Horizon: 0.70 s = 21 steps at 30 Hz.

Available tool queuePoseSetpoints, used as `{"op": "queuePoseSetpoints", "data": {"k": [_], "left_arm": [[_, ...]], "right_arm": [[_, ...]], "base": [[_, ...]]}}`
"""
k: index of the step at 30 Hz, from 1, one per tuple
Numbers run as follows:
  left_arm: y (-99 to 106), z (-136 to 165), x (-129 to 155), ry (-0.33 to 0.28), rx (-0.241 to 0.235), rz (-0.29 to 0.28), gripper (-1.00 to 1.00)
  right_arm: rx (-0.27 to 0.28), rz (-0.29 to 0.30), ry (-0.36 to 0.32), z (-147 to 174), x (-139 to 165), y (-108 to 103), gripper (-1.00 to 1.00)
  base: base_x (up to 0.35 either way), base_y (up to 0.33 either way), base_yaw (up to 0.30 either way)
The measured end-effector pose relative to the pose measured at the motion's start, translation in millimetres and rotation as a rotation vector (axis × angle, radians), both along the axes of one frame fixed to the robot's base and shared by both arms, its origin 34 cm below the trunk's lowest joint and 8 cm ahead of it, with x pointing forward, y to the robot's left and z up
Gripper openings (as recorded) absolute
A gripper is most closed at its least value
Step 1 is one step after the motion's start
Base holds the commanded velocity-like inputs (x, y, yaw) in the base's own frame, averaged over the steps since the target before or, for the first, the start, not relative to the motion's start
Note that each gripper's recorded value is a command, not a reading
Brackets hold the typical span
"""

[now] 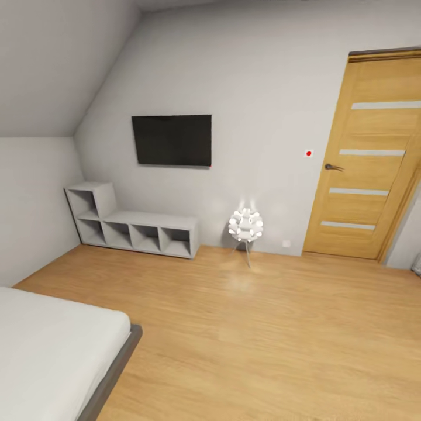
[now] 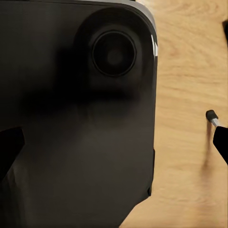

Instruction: Attach the digital camera to the camera tripod in the bedroom.

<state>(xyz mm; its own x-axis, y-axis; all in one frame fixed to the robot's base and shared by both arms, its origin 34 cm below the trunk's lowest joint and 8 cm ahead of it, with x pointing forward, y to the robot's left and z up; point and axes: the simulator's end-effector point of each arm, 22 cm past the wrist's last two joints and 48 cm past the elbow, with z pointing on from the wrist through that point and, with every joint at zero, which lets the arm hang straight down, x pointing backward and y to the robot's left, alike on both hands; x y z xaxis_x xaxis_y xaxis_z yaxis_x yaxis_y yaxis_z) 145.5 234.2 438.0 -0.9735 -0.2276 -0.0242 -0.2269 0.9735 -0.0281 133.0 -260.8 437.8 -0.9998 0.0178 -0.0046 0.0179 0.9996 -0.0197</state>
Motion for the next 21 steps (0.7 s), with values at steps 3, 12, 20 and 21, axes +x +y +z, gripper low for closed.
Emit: {"op": "queuePoseSetpoints", "data": {"k": [3, 12, 20, 21], "left_arm": [[0.0, 0.0, -0.1, 0.000, 0.000, 0.000, 1.00], [0.0, 0.0, -0.3, 0.000, 0.000, 0.000, 1.00], [0.0, 0.0, -0.2, 0.000, 0.000, 0.000, 1.00], [0.0, 0.0, -0.3, 0.000, 0.000, 0.000, 1.00]], "right_arm": [[0.000, 0.000, 0.000, 0.0, 0.0, 0.0, 1.00], [0.000, 0.000, 0.000, 0.0, 0.0, 0.1, 1.00], [0.000, 0.000, -0.001, 0.0, 0.2, -0.3, 1.00], [-0.001, 0.000, -0.001, 0.0, 0.3, -0.4, 1.00]], "base": [[0.000, 0.000, -0.286], [0.000, 0.000, -0.286], [0.000, 0.000, -0.286], [0.000, 0.000, -0.286]]}}
